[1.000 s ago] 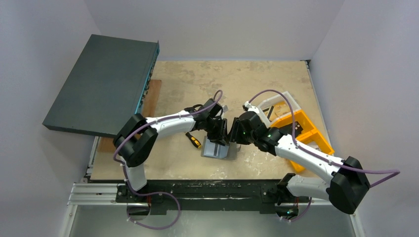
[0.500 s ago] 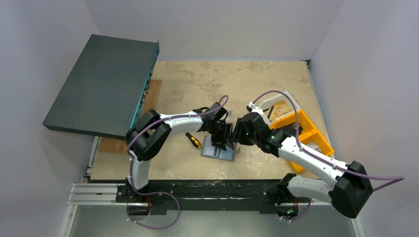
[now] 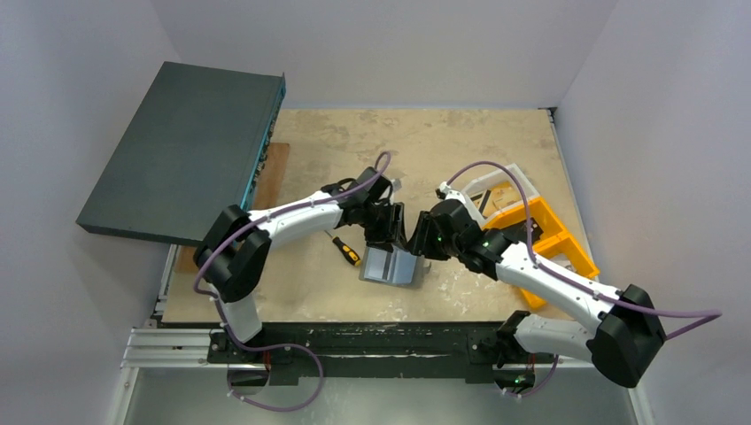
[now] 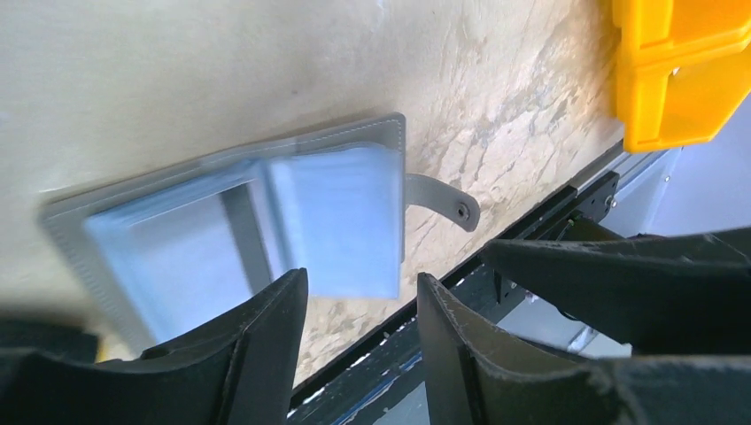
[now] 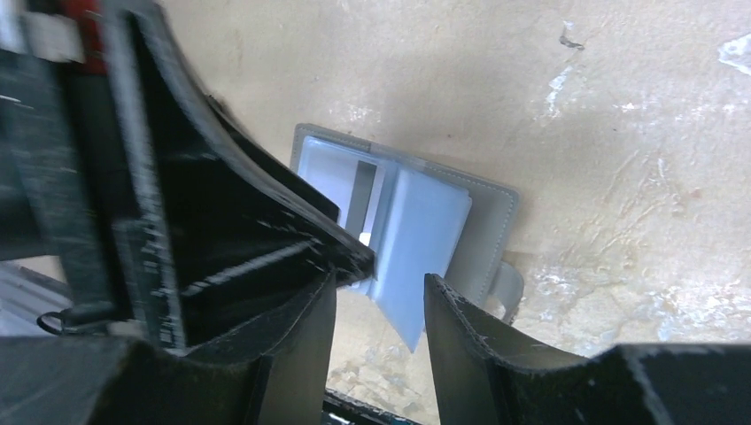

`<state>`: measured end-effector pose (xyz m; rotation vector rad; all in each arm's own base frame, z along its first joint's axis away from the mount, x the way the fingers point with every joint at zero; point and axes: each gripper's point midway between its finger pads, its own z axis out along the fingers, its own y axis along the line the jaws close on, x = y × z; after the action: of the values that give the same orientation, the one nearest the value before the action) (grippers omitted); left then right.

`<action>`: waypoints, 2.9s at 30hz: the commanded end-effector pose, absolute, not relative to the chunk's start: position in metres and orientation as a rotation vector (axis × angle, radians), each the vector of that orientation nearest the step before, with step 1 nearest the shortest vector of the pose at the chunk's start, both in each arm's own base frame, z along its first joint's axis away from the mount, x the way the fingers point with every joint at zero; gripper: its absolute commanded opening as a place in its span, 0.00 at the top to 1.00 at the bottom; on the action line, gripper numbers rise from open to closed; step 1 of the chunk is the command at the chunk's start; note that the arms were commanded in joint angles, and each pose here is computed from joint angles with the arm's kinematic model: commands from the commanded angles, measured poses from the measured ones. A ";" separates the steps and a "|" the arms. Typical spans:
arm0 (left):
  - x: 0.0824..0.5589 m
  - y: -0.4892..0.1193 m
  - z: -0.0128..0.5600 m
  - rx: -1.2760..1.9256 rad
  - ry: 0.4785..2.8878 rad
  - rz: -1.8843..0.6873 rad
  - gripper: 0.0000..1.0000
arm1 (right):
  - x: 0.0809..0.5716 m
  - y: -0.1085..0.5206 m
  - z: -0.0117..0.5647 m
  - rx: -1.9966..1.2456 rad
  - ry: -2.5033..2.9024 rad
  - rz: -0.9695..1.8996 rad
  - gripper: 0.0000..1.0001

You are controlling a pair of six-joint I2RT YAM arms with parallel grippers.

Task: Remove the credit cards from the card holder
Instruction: Remove the credit card from the card holder.

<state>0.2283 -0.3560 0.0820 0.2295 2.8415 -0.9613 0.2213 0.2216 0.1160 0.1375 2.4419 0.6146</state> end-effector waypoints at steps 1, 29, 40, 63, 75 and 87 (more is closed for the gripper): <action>0.242 -0.321 0.094 0.178 2.788 -0.867 0.53 | 0.232 0.246 0.139 0.094 2.391 0.728 0.59; 0.241 -0.290 0.043 0.090 2.882 -0.716 0.81 | 0.226 0.277 0.036 0.150 2.587 0.993 0.76; 0.223 -0.306 0.026 0.128 2.933 -0.705 0.87 | 0.221 0.273 0.015 0.171 2.621 0.991 0.76; 0.239 -0.276 0.039 0.130 2.859 -0.491 0.81 | 0.215 0.262 0.000 0.210 2.639 1.002 0.77; 0.230 -0.296 0.030 0.160 2.894 -0.567 0.85 | 0.214 0.266 0.006 0.209 2.601 1.065 0.74; 0.223 -0.303 0.019 0.122 2.939 -0.550 0.98 | 0.211 0.268 0.005 0.214 2.600 1.108 0.80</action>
<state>0.2239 -0.2923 0.0278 0.1383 2.9247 -0.5384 0.2236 0.2756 0.0219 0.2014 2.5348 1.1462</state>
